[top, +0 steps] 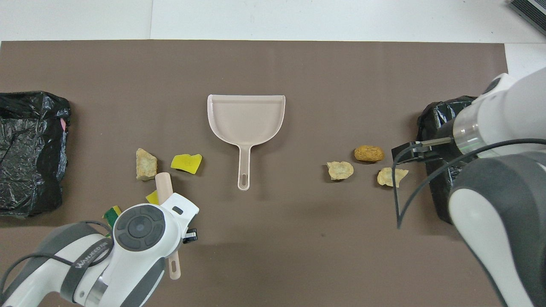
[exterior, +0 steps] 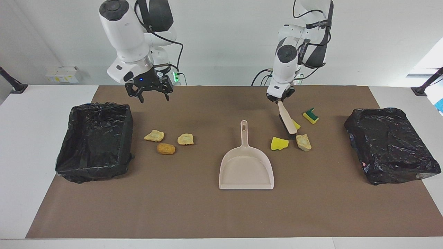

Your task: Sweep and dump trash in bin

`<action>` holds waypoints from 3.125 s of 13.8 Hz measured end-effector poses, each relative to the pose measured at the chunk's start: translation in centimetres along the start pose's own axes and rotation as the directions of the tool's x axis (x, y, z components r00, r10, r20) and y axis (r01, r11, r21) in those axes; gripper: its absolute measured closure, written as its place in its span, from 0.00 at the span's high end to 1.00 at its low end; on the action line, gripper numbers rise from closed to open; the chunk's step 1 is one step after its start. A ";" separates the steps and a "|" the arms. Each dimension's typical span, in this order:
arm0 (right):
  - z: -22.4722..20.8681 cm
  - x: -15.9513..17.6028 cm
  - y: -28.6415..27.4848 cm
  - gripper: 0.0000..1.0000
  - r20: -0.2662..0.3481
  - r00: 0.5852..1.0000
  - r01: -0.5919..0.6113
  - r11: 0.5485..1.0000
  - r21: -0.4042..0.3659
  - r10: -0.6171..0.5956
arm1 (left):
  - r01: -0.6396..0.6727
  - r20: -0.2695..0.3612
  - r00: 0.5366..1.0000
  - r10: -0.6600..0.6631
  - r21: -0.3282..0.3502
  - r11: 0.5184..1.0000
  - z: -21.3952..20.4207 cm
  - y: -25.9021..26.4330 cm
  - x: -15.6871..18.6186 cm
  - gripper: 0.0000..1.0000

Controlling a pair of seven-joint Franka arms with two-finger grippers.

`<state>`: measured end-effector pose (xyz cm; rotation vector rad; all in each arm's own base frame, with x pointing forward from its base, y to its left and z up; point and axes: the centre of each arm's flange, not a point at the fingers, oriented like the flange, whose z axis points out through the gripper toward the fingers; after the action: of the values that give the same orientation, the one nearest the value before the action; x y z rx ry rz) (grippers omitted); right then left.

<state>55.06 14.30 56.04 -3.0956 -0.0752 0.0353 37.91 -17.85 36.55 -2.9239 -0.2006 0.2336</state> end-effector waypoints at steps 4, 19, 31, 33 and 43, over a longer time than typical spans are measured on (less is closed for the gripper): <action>3.8 1.5 -5.8 1.00 -0.027 0.998 -0.050 0.999 0.016 0.050 | -0.015 -0.025 1.000 0.015 -0.035 0.999 -3.8 -4.3 3.6 0.26; 18.8 -0.4 -29.3 0.96 -0.137 0.969 -0.202 0.979 0.043 0.206 | 0.077 -0.053 0.992 -0.113 -0.455 0.887 -0.6 4.2 9.9 0.26; 23.1 -0.5 -30.5 0.57 -0.164 0.981 -0.105 0.995 0.003 0.104 | 0.017 0.011 1.000 -0.015 -0.233 0.972 -9.0 -7.6 7.0 0.26; 23.0 -0.3 -30.4 0.36 -0.166 0.982 -0.095 0.996 0.000 0.093 | 0.026 0.029 0.999 -0.020 -0.230 0.973 -11.7 -9.4 7.0 0.26; 15.0 2.8 -21.1 0.31 -0.083 0.911 0.391 0.909 -0.143 -0.405 | 0.005 0.050 0.999 0.007 -0.232 0.973 -10.1 -11.2 7.1 0.26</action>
<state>56.49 36.14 42.00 -3.1254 -0.7299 -0.1621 45.22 -7.83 47.65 -3.1515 -0.2504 0.3042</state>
